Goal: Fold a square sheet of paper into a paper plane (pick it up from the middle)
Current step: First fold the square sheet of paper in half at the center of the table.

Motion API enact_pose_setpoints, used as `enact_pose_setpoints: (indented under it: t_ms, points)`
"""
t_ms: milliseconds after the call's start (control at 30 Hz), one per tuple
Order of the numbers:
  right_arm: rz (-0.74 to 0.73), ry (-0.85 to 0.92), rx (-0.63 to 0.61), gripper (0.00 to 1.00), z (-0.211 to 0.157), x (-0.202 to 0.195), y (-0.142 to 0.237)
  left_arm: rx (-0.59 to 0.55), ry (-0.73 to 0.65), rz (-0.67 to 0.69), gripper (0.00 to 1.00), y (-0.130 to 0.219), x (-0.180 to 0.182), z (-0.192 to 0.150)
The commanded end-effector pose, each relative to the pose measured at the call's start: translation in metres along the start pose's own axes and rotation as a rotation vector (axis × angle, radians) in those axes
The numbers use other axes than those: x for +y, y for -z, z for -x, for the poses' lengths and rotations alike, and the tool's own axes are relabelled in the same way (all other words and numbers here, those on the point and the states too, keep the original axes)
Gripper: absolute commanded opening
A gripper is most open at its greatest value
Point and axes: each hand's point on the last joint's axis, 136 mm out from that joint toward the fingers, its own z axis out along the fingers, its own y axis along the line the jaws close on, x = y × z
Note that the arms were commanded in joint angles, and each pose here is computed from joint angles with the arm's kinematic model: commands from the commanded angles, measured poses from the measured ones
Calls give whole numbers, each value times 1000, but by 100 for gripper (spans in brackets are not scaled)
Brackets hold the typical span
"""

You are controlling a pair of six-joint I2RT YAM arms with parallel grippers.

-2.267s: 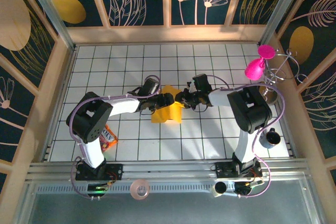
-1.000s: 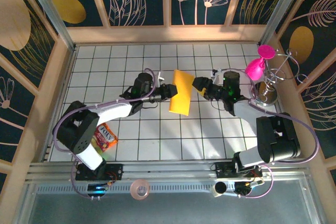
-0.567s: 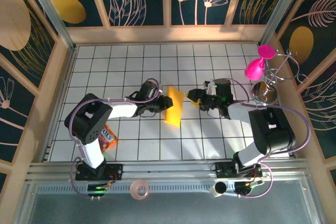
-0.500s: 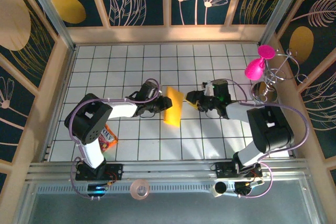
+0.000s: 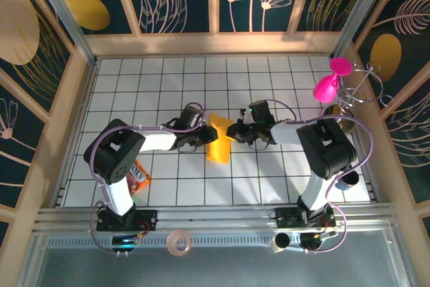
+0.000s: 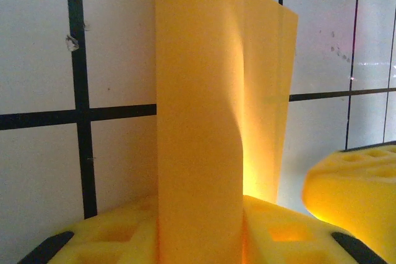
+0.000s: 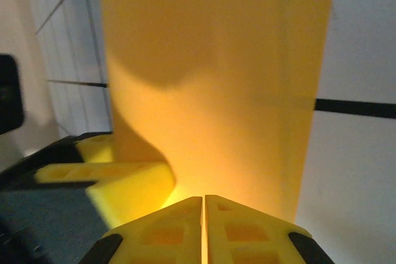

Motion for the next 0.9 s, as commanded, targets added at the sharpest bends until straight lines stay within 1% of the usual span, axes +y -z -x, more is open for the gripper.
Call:
enact_pose_setpoints:
  t_ms: [0,67,200,300,367,400,500,667,867]
  points:
    - [-100,-8,22,10,-4,-18,-7,1,2,57,35,3,8,1]
    - [-127,-14,29,10,-5,-24,-10,-4,2,72,37,6,9,3]
    - [-172,-31,41,10,-7,-35,-13,-25,-6,123,44,16,11,8]
    - [-162,-48,57,10,-9,-34,-15,-41,-15,165,54,27,13,11]
    - [-132,-55,63,10,-8,-26,-15,-32,-18,160,62,32,10,9]
    - [-112,-54,61,10,-6,-19,-14,-20,-11,156,63,31,11,7]
    - [-59,-32,33,12,3,0,-8,-2,-6,150,66,31,13,1]
    - [20,1,-42,17,17,26,10,17,-8,130,66,28,10,-2]
    - [21,-14,-127,32,23,19,31,27,-12,123,67,24,7,-1]
